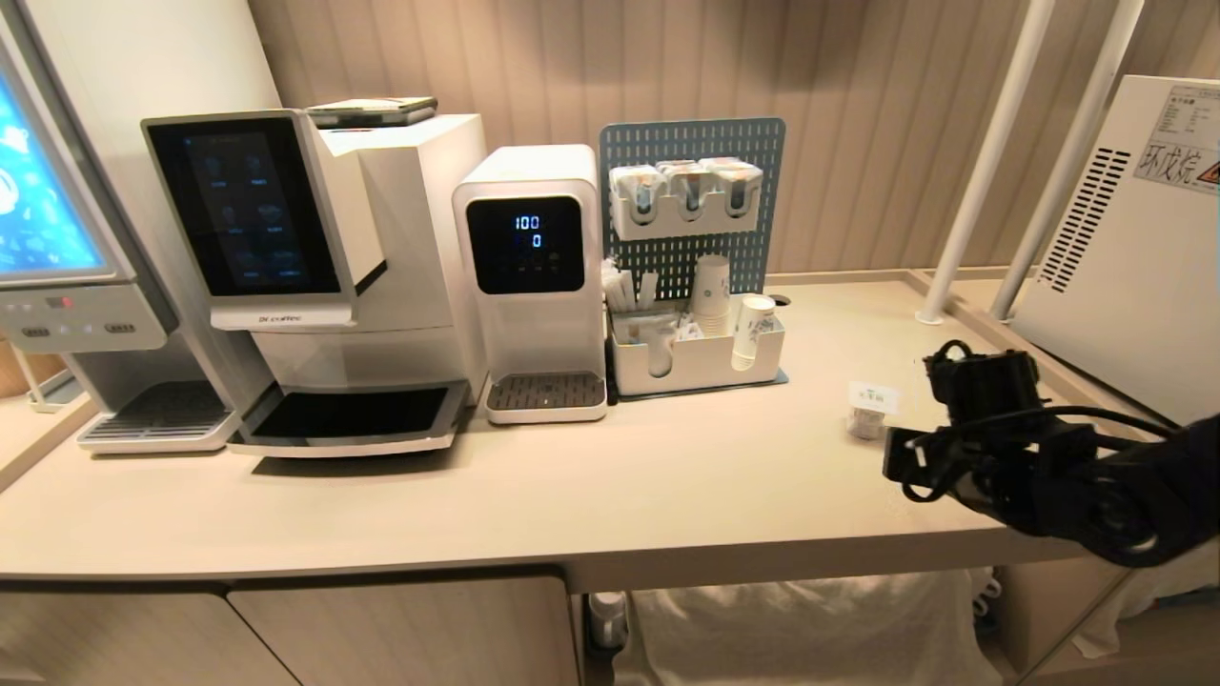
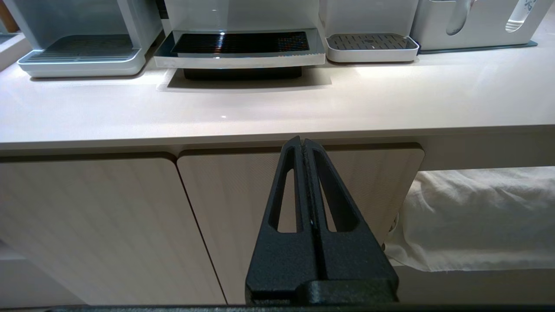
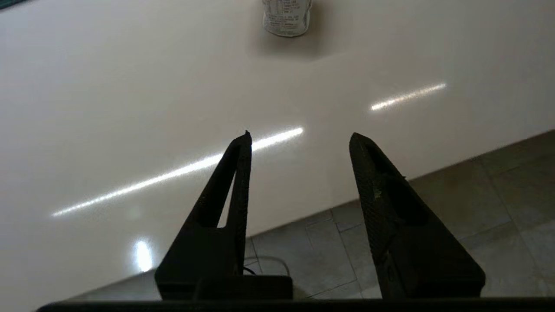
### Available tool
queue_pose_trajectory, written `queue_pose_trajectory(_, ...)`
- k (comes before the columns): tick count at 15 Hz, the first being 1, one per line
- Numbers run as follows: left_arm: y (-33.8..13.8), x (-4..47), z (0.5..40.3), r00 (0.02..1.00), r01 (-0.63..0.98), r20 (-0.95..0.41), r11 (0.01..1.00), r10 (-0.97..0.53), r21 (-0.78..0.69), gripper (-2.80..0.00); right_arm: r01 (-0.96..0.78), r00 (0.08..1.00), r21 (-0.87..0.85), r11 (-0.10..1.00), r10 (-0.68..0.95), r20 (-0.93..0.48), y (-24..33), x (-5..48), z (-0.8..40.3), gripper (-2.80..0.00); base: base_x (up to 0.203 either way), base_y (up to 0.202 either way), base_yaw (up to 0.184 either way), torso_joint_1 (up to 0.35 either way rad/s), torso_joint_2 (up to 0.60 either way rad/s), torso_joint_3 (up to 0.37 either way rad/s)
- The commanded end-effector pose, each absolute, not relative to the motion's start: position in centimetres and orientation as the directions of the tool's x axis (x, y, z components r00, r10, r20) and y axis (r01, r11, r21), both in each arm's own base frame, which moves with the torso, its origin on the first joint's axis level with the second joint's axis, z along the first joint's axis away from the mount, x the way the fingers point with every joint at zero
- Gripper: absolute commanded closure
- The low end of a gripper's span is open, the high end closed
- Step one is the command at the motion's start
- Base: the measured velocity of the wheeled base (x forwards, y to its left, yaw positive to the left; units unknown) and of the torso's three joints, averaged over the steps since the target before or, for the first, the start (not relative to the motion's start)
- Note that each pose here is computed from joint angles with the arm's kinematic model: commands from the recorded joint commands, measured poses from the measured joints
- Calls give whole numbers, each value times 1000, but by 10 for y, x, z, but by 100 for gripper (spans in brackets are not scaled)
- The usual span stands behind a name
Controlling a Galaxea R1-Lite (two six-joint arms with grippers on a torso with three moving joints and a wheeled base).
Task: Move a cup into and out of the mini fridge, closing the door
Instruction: Place the yoghurt on the table, then close the freezer door
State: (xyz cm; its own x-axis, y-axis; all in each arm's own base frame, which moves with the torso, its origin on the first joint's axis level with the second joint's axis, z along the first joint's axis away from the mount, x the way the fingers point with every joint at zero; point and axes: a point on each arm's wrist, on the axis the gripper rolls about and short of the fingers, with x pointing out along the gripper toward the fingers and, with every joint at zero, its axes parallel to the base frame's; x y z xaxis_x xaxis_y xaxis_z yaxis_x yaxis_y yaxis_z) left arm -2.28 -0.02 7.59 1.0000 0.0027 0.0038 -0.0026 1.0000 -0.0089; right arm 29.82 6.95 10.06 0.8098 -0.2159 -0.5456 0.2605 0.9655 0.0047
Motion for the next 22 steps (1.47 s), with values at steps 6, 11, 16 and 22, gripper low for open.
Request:
queue_pose_trajectory(6,0,-23,76,1000,-3,2,1000,3,-9,0,243,943,145,959,-199,-266,38,171,195,0,0,0,0,0,0,0)
queue_pose_trajectory(11,0,-23,76,1000,-3,2,1000,3,-9,0,552,834,146,821,-546,-84,2,67,221,0,0,0,0,0,0,0)
queue_pose_trajectory(16,0,-23,76,1000,-3,2,1000,3,-9,0,726,678,133,675,-734,23,-20,-13,176,0,0,0,0,0,0,0)
queue_pose_trajectory(22,0,-23,76,1000,-3,2,1000,3,-9,0,439,868,109,892,-452,205,-10,-34,116,0,0,0,0,0,0,0)
